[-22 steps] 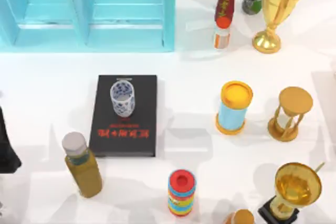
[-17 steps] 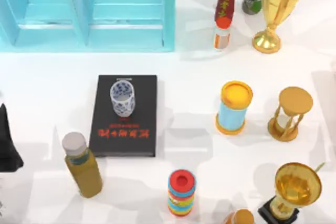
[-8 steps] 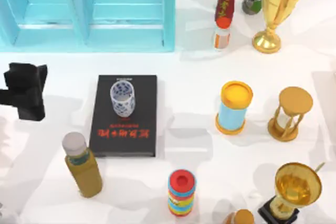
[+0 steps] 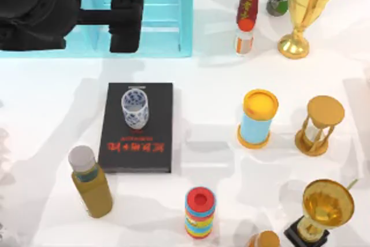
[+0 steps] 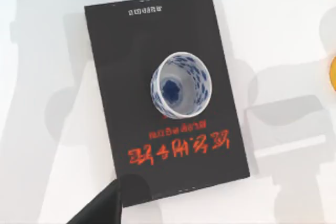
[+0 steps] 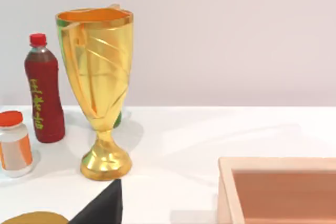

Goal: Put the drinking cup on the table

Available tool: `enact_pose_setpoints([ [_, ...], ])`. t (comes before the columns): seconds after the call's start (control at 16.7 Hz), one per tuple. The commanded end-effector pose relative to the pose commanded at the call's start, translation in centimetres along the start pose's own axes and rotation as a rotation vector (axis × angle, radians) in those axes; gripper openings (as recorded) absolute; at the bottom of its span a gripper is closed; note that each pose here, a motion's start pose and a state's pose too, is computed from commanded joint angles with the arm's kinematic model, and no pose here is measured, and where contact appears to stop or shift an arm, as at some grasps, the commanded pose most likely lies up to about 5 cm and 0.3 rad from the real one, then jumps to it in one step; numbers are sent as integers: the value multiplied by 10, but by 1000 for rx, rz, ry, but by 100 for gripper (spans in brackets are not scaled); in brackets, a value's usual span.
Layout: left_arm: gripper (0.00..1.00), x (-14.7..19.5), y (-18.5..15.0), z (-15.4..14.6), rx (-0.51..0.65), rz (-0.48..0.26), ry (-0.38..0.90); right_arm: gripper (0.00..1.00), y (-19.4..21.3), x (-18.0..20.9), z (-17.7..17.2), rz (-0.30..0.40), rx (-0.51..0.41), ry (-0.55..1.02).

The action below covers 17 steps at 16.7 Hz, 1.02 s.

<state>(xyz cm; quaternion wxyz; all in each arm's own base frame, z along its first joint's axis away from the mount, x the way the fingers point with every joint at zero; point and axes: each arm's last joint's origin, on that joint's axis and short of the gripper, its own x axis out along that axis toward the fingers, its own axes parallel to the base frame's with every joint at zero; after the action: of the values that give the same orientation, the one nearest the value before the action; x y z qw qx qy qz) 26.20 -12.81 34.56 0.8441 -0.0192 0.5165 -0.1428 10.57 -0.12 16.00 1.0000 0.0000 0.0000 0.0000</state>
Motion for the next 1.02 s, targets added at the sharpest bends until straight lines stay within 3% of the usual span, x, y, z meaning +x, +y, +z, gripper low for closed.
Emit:
enact_pose_setpoints([
  [0.42,100,86,-33,57,-88,128,319,100,0,0,0,0,0,0],
  [0.78,100,137,-37,70,-151,215,449,100,0,0,0,0,0,0],
  [1.02,100,146,-37,71,-159,228,471,100,0,0,0,0,0,0],
])
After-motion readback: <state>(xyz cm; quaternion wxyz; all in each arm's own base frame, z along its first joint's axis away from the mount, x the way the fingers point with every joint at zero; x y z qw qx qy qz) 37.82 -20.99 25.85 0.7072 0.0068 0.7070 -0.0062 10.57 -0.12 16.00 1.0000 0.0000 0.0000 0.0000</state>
